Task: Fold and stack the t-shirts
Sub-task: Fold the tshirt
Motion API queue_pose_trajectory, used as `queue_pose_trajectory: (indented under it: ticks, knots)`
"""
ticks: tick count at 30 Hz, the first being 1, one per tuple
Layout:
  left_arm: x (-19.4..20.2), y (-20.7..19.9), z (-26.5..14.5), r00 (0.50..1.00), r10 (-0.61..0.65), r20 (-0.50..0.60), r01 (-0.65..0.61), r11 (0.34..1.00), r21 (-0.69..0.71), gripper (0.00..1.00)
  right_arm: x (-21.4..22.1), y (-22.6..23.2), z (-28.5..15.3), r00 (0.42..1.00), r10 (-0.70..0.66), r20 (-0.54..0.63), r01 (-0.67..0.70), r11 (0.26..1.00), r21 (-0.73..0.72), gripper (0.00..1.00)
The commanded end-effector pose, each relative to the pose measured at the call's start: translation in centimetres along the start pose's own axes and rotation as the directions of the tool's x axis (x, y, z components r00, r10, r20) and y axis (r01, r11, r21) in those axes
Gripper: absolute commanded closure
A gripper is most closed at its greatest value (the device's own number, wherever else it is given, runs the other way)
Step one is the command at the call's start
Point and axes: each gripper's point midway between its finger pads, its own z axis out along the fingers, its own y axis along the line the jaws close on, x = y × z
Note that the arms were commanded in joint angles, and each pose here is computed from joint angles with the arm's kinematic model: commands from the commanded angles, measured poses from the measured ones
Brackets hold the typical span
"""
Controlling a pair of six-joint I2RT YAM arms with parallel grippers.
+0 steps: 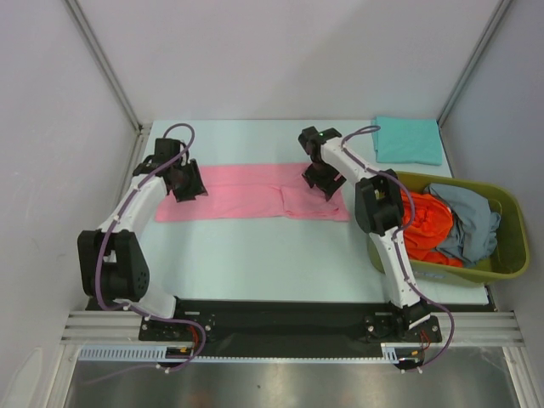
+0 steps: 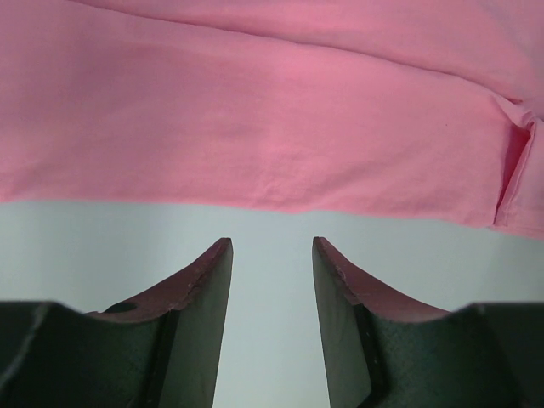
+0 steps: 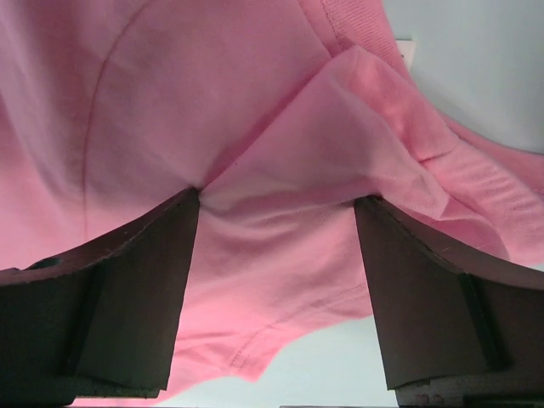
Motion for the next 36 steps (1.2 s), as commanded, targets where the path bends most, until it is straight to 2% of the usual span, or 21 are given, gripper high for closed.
queue_pose_trajectory:
  ticks: [1, 6, 11, 13, 14, 16, 19, 24, 26, 28, 29, 30, 32, 33, 36]
  knots:
    - [-1.4, -1.0, -1.3, 0.998, 0.032, 0.062, -0.035, 0.998, 0.046, 0.51, 0.5, 0.1, 1.3, 1.000, 0.008, 0.016, -0.009, 0.999, 0.036, 0.21]
    - [-2.0, -1.2, -1.6, 0.997, 0.032, 0.070, -0.036, 0.998, 0.046, 0.51, 0.2, 0.0, 3.8, 1.000, -0.012, 0.028, 0.011, 0.998, 0.058, 0.21]
    - [-2.0, -1.2, -1.3, 0.997, 0.042, 0.057, -0.045, 0.998, 0.046, 0.48, -3.1, 0.6, 5.3, 0.990, -0.074, 0.118, 0.070, 0.997, 0.041, 0.21]
    - [-1.4, -1.4, -1.1, 0.996, 0.085, 0.027, -0.086, 0.996, 0.034, 0.42, -5.6, 1.5, 5.1, 0.972, -0.138, 0.188, 0.137, 0.990, 0.019, 0.21]
    - [-1.5, -1.6, -1.1, 0.994, 0.108, 0.031, -0.108, 0.994, 0.030, 0.33, -6.7, 1.8, 5.2, 0.963, -0.163, 0.214, 0.164, 0.986, 0.010, 0.21]
    - [-1.1, -2.6, -1.0, 0.986, 0.165, 0.030, -0.166, 0.985, 0.042, 0.26, -8.2, 3.6, 5.7, 0.937, -0.231, 0.262, 0.249, 0.968, -0.038, 0.20]
    - [-1.1, -3.5, -0.5, 0.979, 0.205, 0.000, -0.205, 0.978, 0.038, 0.23, -10.0, 6.7, 4.2, 0.888, -0.310, 0.339, 0.368, 0.921, -0.123, 0.19]
    - [-0.2, -3.6, 1.7, 0.960, 0.262, -0.097, -0.263, 0.965, 0.005, 0.24, -13.0, 9.4, -0.1, 0.837, -0.285, 0.467, 0.414, 0.888, -0.201, 0.16]
    - [0.1, -3.0, 2.2, 0.953, 0.274, -0.127, -0.280, 0.959, -0.038, 0.29, -14.2, 9.9, -3.1, 0.821, -0.261, 0.507, 0.423, 0.876, -0.233, 0.15]
    - [-0.4, -2.5, 2.8, 0.946, 0.299, -0.129, -0.309, 0.949, -0.069, 0.29, -15.5, 10.3, -7.7, 0.799, -0.225, 0.557, 0.435, 0.857, -0.278, 0.14]
    - [-0.8, -2.2, 3.0, 0.942, 0.310, -0.130, -0.322, 0.943, -0.086, 0.28, -15.7, 10.4, -9.3, 0.793, -0.212, 0.571, 0.441, 0.847, -0.297, 0.05]
    - [-1.3, -2.2, 3.2, 0.938, 0.324, -0.124, -0.336, 0.937, -0.094, 0.26, -15.9, 10.4, -10.8, 0.789, -0.201, 0.581, 0.448, 0.835, -0.319, 0.00]
    - [-2.6, -2.3, 4.2, 0.916, 0.374, -0.144, -0.389, 0.915, -0.102, 0.18, -15.6, 10.5, -15.1, 0.782, -0.182, 0.596, 0.475, 0.794, -0.380, 0.00]
    - [-2.4, -2.0, 4.7, 0.897, 0.401, -0.188, -0.423, 0.900, -0.100, 0.17, -15.3, 10.1, -16.0, 0.782, -0.187, 0.595, 0.480, 0.790, -0.383, 0.00]
    - [-3.6, -2.5, 6.5, 0.894, 0.405, -0.194, -0.427, 0.899, -0.093, 0.03, -13.9, 8.7, -19.8, 0.798, -0.196, 0.571, 0.492, 0.758, -0.428, 0.00]
